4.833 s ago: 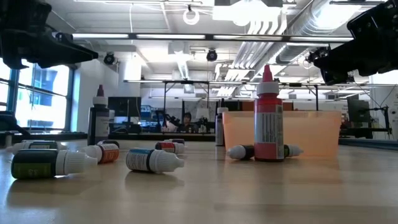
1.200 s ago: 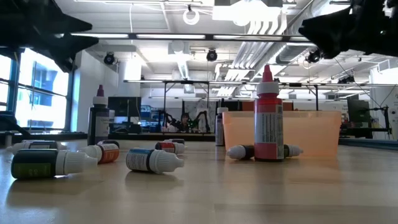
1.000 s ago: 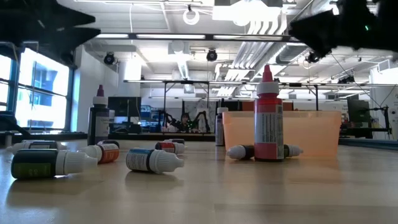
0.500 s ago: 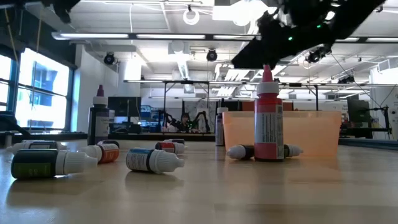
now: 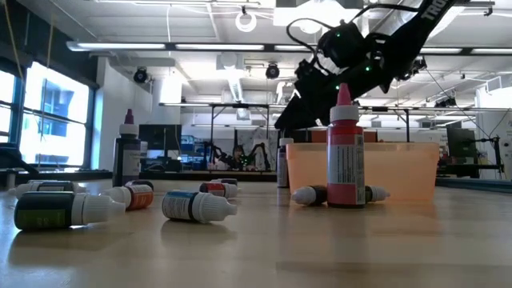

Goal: Pick & Place food coloring
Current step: Put the big black food coloring bottle into the orange bin, then put the big pink food coloring bottle into the orange bin

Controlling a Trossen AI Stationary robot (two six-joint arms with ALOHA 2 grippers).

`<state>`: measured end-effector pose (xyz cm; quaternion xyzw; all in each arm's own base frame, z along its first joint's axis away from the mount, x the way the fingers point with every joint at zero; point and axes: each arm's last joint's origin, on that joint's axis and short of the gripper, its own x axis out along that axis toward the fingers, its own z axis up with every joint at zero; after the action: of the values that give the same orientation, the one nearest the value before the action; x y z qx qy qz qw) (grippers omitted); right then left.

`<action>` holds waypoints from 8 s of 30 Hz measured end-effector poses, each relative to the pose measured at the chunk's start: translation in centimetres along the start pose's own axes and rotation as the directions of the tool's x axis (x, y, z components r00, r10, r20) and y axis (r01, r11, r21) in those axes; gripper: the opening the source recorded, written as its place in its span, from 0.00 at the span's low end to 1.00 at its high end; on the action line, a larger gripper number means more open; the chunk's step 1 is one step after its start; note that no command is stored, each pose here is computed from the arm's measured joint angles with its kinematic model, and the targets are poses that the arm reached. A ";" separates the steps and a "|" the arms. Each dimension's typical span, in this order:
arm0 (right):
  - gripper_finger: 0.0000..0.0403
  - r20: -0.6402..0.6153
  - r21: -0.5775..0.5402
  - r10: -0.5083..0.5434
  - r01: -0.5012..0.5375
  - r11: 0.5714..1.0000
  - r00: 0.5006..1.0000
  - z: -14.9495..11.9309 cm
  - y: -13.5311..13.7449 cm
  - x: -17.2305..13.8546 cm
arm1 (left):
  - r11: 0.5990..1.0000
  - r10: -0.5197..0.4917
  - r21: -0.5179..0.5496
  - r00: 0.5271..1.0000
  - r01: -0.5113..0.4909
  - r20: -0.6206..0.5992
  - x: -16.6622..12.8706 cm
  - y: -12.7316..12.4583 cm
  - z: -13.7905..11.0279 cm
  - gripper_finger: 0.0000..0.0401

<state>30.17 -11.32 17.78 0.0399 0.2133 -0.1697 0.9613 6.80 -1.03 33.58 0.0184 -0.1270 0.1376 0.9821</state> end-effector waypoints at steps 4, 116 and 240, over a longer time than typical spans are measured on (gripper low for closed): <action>0.39 -0.015 0.014 -0.010 0.010 1.000 1.000 -0.2 0.0 0.1 | 1.000 -0.003 -0.010 0.999 0.002 -0.043 0.4 -0.4 -0.5 0.37; 0.21 0.055 -0.133 -0.108 0.115 0.984 0.993 1.5 9.3 -4.6 | 0.999 -0.021 0.029 0.993 0.024 -0.115 1.0 -1.1 -1.4 0.37; 0.08 -0.195 -0.029 0.101 -0.109 0.994 0.976 -0.8 9.6 -4.7 | 1.000 -0.021 0.006 0.993 0.022 -0.115 1.0 -1.1 -1.4 0.37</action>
<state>29.14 -0.74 19.14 0.0483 0.3066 -0.1098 0.9442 8.37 -1.72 32.48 0.0153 -0.0697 0.1285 0.9891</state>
